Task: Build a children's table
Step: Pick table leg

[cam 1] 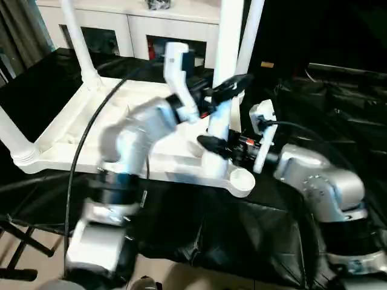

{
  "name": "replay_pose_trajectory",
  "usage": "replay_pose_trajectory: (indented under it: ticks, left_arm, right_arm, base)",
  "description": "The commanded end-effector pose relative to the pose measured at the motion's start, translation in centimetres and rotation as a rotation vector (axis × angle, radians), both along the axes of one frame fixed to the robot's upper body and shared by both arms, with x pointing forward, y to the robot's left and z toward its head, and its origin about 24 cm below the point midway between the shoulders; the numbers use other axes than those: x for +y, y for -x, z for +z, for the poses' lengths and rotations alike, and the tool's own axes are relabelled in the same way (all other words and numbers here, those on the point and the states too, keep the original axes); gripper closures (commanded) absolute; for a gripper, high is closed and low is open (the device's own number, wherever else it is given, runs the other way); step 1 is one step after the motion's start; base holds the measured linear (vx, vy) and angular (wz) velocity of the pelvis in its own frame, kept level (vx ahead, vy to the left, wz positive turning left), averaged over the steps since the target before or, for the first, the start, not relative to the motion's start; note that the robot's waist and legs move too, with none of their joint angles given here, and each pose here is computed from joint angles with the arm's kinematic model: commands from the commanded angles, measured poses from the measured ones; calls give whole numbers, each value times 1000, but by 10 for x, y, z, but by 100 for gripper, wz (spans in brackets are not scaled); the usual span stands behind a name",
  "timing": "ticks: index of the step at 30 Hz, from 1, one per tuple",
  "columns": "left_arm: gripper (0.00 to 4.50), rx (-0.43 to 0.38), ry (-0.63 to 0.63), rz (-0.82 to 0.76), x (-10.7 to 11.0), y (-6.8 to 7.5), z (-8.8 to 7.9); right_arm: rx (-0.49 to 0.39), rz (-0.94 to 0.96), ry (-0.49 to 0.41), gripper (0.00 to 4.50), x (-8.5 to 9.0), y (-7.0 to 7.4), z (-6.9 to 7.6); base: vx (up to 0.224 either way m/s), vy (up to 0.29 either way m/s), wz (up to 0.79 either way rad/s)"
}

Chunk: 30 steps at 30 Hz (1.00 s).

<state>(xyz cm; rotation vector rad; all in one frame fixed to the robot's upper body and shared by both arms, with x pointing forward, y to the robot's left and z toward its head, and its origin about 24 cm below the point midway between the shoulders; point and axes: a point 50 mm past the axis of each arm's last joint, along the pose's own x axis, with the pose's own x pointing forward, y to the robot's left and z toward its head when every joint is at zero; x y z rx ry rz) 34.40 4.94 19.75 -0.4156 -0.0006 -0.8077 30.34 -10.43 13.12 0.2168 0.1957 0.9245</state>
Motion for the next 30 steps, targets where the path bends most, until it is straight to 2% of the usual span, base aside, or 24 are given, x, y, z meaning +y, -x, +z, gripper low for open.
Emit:
replay_pose_trajectory:
  ticks: [1,3,6,7,9,14,17,21,25,30]
  left_arm:
    - [187,39,-13,105,8,-6,-8]
    - [190,17,-13,105,7,-5,-6]
    - [228,5,12,87,7,-5,-2]
    - [231,-1,10,81,7,-5,-2]
    - [241,-35,-24,-23,4,1,0]
    - [264,-57,-39,-100,2,4,2]
    - [265,-65,-13,-173,1,7,7]
    - [265,-66,9,-213,-1,9,9]
    - [266,-54,36,-262,-4,13,10]
    - [266,-61,20,-296,-7,16,9]
  right_arm:
    - [-107,7,-32,262,5,4,21]
    - [-110,3,-29,262,6,4,21]
    - [-109,-2,-23,262,6,4,20]
    - [-105,-1,-26,227,6,4,20]
    - [-83,22,-20,192,1,2,18]
    - [-41,83,29,152,-13,-3,14]
    - [13,153,36,150,-24,-4,13]
    - [33,208,42,150,-28,-3,13]
    - [46,273,69,150,-29,-1,12]
    - [68,345,54,150,-26,1,11]
  base:
    - [0,0,0]
    - [0,0,0]
    - [0,0,0]
    - [0,0,0]
    - [0,0,0]
    - [0,0,0]
    - [0,0,0]
    - [0,0,0]
    - [0,0,0]
    - [0,0,0]
